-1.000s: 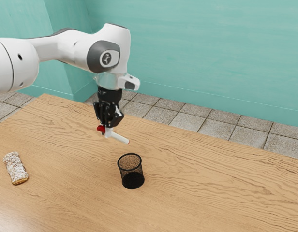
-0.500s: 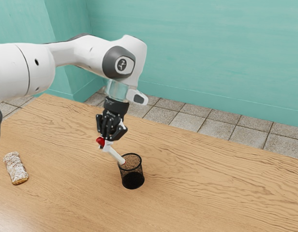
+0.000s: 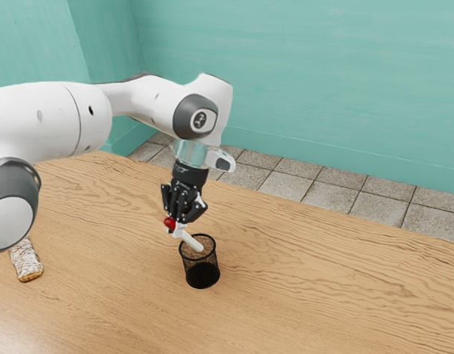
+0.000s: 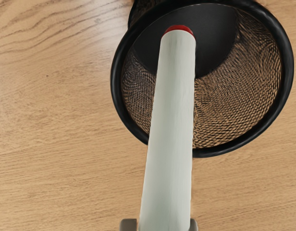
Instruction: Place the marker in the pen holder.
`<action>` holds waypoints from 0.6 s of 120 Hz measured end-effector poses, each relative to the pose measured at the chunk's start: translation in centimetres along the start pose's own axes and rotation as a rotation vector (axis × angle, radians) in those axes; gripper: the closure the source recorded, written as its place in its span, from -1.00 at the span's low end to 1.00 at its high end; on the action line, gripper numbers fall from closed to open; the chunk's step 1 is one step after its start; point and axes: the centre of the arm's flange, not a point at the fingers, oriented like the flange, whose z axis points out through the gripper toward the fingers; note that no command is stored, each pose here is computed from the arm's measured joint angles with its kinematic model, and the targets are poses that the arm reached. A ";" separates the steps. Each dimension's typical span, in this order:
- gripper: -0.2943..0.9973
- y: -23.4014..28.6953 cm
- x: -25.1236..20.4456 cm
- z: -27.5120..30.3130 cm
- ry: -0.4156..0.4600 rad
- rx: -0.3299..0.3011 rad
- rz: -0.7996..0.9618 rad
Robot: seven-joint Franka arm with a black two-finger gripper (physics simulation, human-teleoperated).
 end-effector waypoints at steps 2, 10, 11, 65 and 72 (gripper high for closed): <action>0.67 0.0 0.3 0.1 0.003 0.001 -0.001; 0.67 0.0 1.5 0.9 0.012 0.005 -0.002; 0.67 0.0 1.7 1.0 0.013 0.005 -0.002; -0.26 -3.1 -3.7 -5.8 0.235 -0.043 -0.037; -0.32 -7.1 -6.9 -8.1 0.325 -0.059 -0.085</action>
